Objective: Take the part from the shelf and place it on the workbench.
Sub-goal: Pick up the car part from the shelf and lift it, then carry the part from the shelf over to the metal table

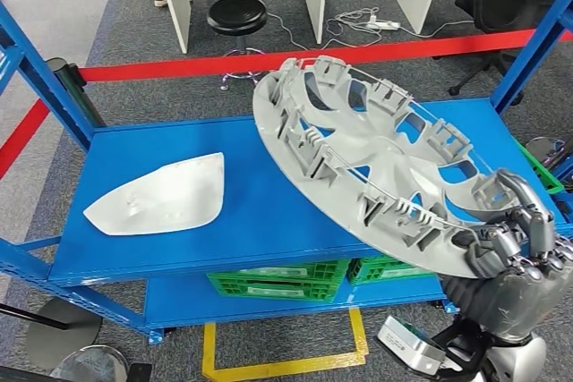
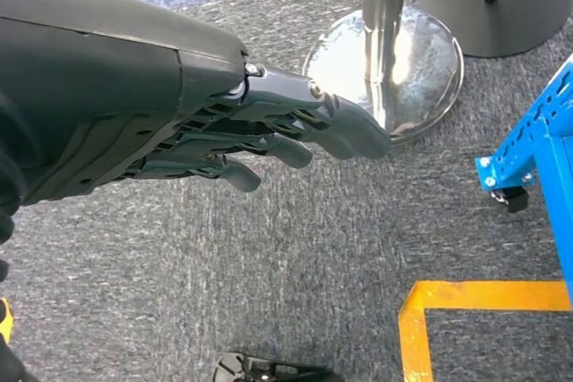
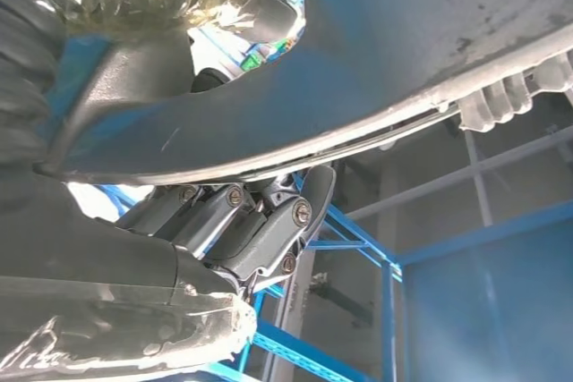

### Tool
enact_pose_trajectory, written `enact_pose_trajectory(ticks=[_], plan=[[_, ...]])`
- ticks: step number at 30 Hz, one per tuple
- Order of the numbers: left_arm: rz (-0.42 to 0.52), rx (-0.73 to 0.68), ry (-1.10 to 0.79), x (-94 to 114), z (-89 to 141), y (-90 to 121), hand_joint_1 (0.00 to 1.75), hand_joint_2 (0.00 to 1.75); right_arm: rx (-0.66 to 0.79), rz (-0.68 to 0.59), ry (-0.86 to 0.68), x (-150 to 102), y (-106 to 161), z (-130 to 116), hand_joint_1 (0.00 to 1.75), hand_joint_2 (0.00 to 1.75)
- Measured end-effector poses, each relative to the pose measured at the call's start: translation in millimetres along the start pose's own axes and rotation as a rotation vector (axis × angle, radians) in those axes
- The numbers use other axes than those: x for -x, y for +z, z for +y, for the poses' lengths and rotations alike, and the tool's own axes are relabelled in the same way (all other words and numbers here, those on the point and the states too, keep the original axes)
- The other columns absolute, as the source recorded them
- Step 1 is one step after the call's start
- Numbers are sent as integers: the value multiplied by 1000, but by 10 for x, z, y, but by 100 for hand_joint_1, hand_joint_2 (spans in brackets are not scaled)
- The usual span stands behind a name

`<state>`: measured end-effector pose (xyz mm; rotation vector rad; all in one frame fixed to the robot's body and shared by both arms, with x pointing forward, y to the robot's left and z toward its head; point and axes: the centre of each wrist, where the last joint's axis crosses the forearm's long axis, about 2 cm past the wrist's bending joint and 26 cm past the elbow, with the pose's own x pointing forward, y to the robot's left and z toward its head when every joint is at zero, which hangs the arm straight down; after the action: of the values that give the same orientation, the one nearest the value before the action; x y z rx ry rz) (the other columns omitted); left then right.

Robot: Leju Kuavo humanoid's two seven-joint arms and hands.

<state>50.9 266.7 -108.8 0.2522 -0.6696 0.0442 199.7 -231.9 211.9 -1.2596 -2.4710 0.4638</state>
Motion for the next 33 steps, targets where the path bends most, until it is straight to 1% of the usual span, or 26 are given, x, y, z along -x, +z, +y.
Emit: enact_pose_trajectory(ticks=[13, 24, 33], plan=[[13, -24, -9, -1, -13, 6, 0, 175, 16, 27, -31, -28, 19, 5, 175, 175], [24, -21, 3, -6, -69, 23, 0, 175, 25, 27, -34, -23, 26, -8, 175, 175], [25, -25, 9, -13, -69, 18, 0, 175, 33, 40, -27, -15, 15, -11, 175, 175]])
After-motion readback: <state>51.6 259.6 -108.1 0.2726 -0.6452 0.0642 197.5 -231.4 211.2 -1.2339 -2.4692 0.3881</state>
